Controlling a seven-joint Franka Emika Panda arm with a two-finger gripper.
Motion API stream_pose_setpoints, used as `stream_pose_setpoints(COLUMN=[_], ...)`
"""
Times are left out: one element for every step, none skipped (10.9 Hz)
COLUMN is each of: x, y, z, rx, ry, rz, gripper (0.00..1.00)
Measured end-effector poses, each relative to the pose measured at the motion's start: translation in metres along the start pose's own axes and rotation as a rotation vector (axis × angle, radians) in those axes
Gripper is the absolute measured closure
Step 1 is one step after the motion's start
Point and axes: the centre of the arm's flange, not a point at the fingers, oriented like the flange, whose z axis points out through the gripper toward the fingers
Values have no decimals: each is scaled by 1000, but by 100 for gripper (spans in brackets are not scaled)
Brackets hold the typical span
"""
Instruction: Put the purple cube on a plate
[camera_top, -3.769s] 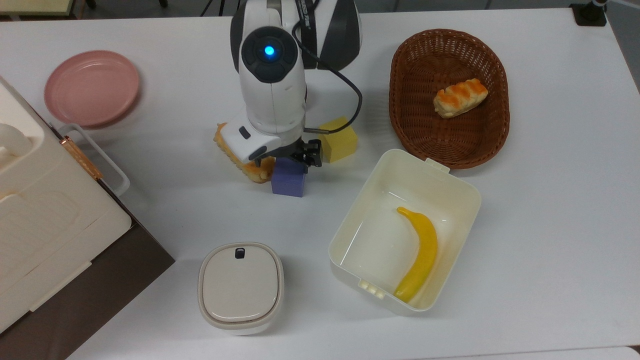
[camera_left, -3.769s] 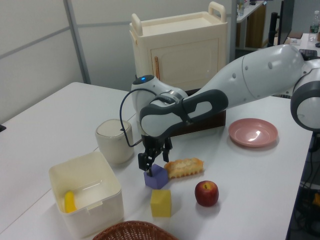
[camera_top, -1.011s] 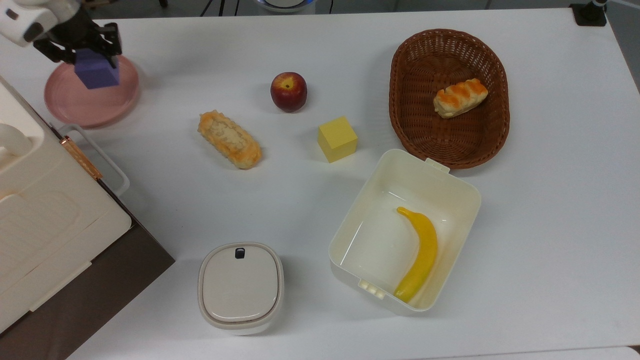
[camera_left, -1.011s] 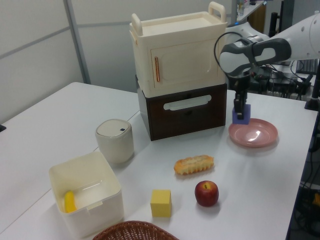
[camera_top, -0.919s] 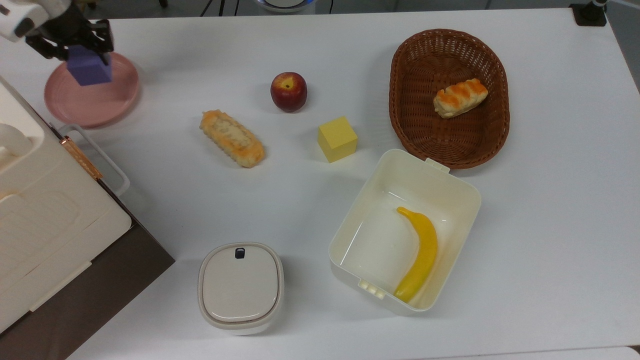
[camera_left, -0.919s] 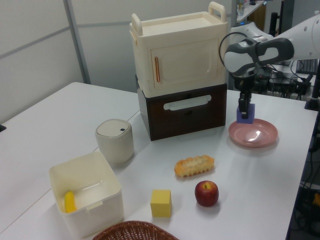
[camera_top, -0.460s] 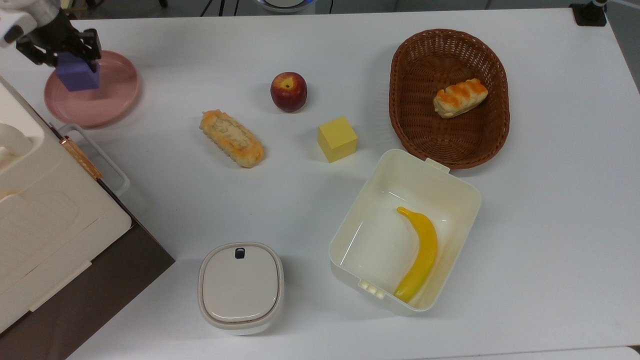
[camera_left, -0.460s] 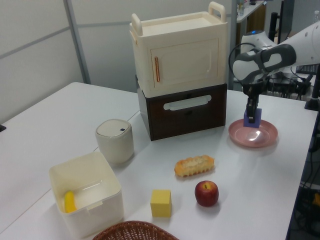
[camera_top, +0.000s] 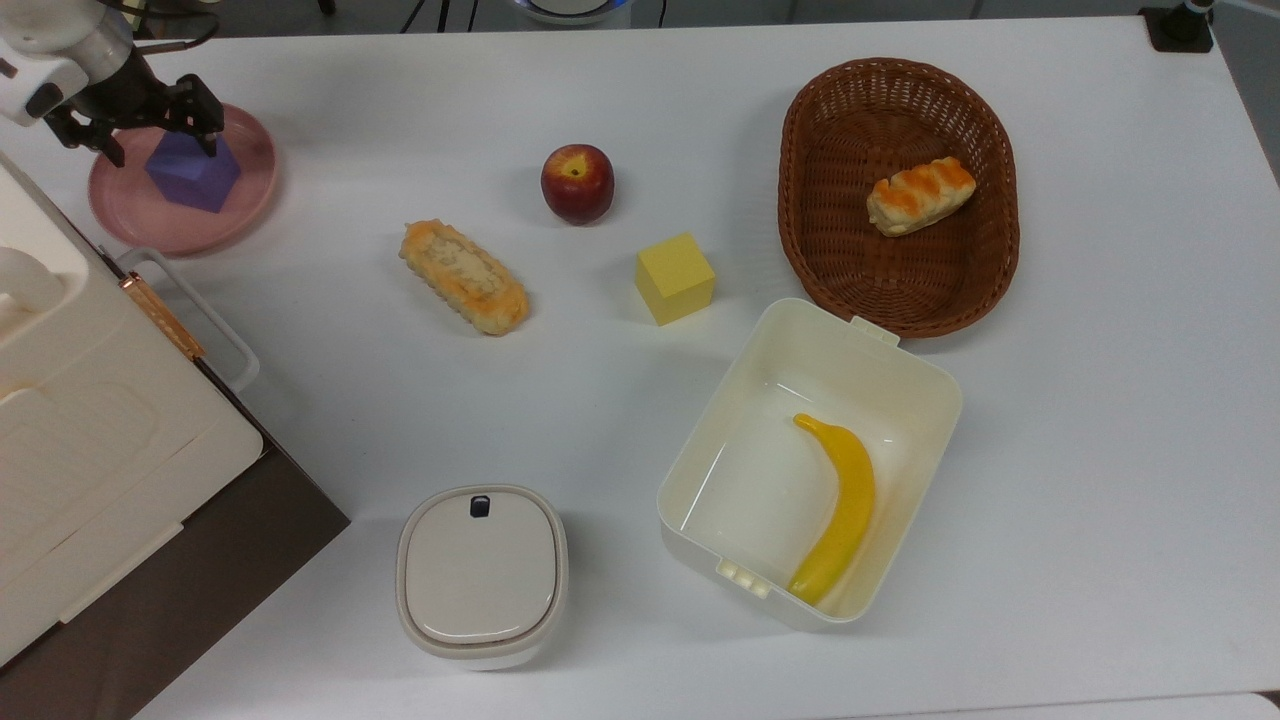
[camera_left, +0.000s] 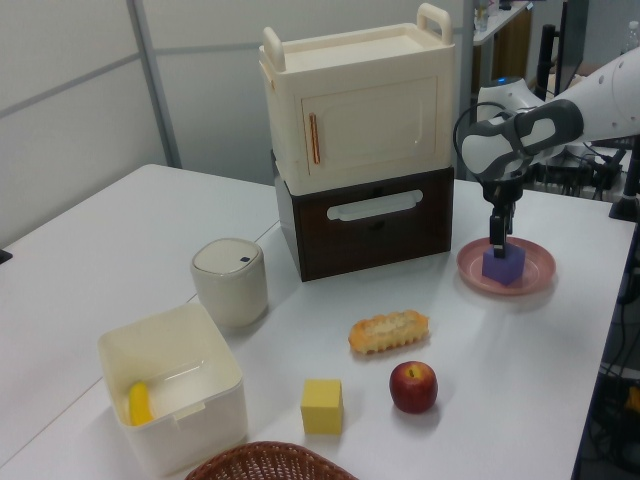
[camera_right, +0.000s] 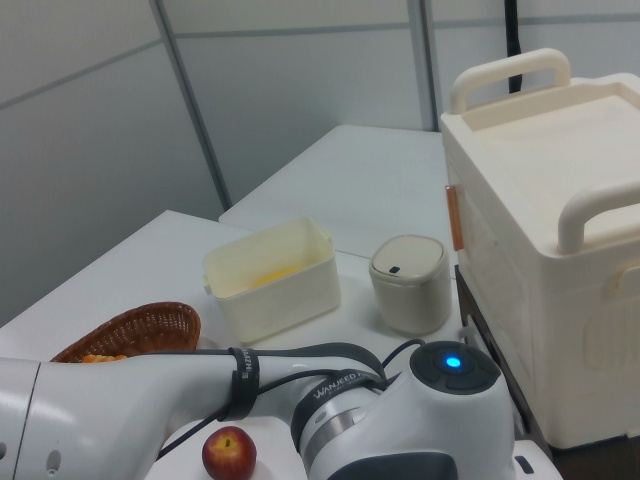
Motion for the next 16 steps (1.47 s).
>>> stream_pose_setpoints(x=[1,4,11,24,39,54,62,67,73,83,94,104,112,116,119,121], y=[1,1,-5,-18,-37,-58,-78,-96,-116,-141,-170,-200,-228,-253,-274,-293], z=[-5,-16,-32,-51,-69,-87,-103,-117,-131,-145,-159,-172,-185,-198,-211,-222], rx=[-7,-16,-17,-19,-24,-30,-30,-28,-30,-35,-41,-47,-51,-51,-51,-51], ry=[7,16,17,18,23,28,28,26,33,48,66,87,108,119,121,120], rz=[0,-3,4,28,63,103,134,158,195,246,286,301,301,308,304,286], gripper=[0,0,0,0,0,0,0,0,0,0,0,0,0,0,0,0])
